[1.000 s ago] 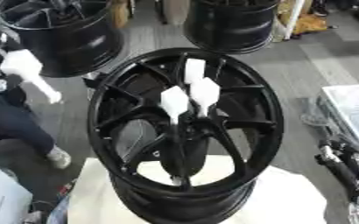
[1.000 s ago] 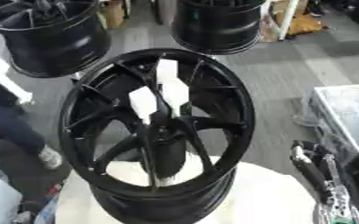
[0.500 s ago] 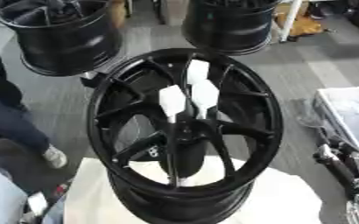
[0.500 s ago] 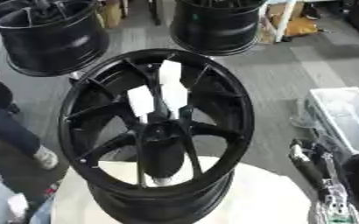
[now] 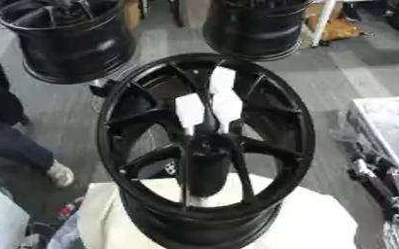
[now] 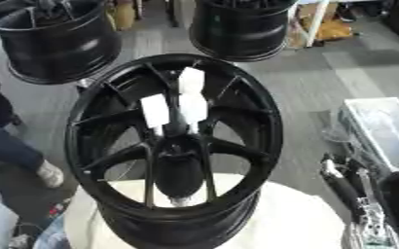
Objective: Pull the pin out of the wheel hub.
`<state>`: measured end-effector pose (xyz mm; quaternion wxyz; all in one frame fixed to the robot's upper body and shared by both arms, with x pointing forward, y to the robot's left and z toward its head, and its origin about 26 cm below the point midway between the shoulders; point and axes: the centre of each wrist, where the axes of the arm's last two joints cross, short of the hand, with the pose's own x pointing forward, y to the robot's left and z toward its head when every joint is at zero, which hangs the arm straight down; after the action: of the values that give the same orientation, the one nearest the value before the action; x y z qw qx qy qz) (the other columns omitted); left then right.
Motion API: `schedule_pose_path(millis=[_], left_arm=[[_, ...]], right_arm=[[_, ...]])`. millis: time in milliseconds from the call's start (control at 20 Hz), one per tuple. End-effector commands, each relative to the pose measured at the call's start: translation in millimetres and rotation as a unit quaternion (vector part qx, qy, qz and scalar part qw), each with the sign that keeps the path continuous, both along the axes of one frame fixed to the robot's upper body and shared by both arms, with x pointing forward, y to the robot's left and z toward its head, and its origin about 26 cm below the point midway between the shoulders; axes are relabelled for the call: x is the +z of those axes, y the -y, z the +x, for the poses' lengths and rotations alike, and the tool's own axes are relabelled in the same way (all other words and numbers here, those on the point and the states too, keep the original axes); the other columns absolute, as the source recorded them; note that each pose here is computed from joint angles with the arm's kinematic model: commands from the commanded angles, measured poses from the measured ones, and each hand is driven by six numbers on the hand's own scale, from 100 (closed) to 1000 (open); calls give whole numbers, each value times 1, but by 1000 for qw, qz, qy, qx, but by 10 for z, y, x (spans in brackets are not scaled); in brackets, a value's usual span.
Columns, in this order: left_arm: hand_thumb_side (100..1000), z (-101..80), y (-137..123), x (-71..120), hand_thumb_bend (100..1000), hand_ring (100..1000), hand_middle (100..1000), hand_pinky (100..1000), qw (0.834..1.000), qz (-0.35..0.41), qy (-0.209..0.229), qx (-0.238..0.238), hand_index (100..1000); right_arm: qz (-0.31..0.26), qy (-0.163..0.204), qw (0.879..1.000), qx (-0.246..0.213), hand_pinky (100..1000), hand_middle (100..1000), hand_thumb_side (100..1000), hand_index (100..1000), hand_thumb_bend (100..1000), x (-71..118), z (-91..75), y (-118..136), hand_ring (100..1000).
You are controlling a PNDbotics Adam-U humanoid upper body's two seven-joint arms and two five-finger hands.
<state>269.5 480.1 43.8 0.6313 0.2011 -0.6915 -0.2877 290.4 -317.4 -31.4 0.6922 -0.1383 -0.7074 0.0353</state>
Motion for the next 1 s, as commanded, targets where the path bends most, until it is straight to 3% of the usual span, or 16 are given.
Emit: schedule_pose_path(millis=[50,450,1000], left_arm=[[820,59,251,354,100,600,597,757,995,-70,71,4,702],[838,72,911,703,100,574,567,742,968,-228,105,10,670],[862,39,1155,759,100,543,532,728,954,-287,72,42,635]], right_arm=[[-2,12,1000,-3,621,648,491,680,100,65,37,24,570],[3,12,1000,-7,621,649,491,680,100,56,33,21,570],[6,12,1000,-8,621,649,497,681,100,50,31,12,569]])
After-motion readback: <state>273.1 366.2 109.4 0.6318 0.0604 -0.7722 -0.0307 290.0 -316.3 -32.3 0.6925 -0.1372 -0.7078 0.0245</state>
